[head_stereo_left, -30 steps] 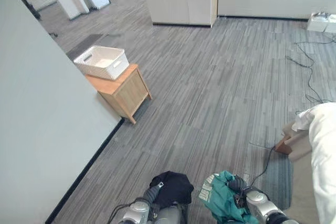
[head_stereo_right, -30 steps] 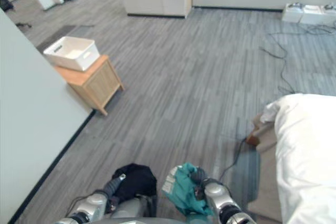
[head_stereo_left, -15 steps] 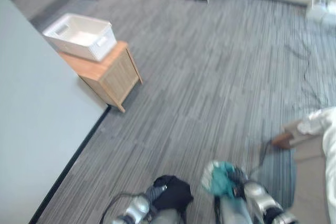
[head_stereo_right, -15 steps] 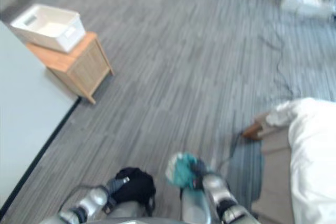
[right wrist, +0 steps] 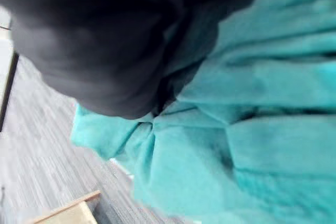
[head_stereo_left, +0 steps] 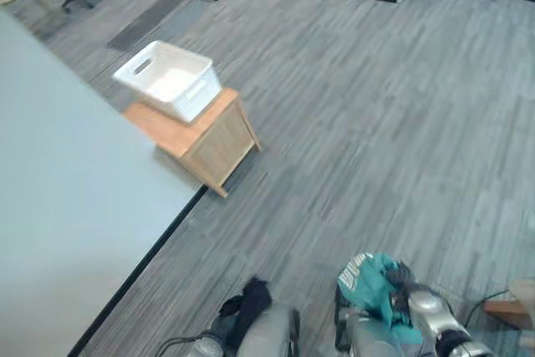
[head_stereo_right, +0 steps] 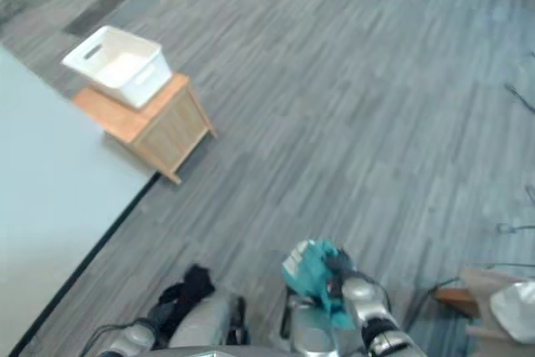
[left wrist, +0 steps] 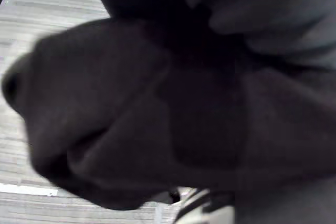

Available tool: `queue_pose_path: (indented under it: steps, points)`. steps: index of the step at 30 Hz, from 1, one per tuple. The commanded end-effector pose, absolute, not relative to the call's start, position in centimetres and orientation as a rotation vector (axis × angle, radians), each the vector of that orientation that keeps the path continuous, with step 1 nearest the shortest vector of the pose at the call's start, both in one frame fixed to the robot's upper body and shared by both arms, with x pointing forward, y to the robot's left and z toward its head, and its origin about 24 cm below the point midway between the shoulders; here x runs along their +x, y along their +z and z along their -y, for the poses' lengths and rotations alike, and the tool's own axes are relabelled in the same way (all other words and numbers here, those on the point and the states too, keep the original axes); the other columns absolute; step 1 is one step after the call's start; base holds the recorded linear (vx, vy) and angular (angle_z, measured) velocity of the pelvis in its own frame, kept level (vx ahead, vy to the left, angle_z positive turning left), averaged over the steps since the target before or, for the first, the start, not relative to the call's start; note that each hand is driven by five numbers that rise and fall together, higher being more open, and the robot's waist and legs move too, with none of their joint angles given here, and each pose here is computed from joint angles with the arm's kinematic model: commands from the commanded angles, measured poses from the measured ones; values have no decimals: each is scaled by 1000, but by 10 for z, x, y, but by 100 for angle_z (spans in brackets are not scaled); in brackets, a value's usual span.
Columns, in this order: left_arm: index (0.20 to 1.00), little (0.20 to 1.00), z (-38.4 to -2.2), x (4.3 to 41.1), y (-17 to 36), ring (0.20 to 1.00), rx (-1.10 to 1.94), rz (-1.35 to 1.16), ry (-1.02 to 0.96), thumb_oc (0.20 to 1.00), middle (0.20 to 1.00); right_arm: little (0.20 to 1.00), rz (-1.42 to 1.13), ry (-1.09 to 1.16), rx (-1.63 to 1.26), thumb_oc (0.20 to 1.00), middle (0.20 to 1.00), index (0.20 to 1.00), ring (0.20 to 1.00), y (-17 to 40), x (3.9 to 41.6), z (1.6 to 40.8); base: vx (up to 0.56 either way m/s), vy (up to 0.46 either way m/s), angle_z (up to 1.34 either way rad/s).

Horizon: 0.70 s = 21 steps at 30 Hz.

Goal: Tidy up the quilt and then pick up the clothes from the bed and put them into the laundry hamper.

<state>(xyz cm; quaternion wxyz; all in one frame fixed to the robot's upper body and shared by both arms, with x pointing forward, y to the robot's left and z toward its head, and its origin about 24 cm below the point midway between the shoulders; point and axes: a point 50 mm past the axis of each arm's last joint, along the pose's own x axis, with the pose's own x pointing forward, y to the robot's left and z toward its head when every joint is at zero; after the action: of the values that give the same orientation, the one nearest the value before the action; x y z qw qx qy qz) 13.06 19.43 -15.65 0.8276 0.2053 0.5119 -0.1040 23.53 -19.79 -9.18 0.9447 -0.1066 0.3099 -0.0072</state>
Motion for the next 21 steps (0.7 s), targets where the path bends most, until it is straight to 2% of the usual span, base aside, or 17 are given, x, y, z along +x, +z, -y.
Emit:
queue_pose_path:
  steps: [1, 5, 8, 13, 21]
  points:
    - [200, 200, -124, 200, -129, 200, 467, -801, -279, 200, 200, 200, -498, 26, -159, 200, 200, 200, 200, -72, 260, 171, 518, 88, -103]
    - [200, 200, -110, 218, -120, 200, 545, -766, -309, 200, 200, 200, -573, 32, -112, 200, 200, 200, 200, -88, 243, 169, 551, 95, -69]
    - [200, 200, -112, 217, -121, 200, 563, -780, -325, 200, 200, 200, -613, 54, -109, 200, 200, 200, 200, -96, 234, 164, 312, 58, -50]
    - [200, 200, -117, 228, -116, 200, 649, -754, -345, 200, 200, 200, -609, 75, -61, 200, 200, 200, 200, -92, 242, 151, 262, 161, -46]
    - [200, 200, -123, 224, -119, 200, 668, -783, -321, 200, 200, 200, -531, 18, 3, 200, 200, 200, 200, -78, 256, 156, 225, 8, 59]
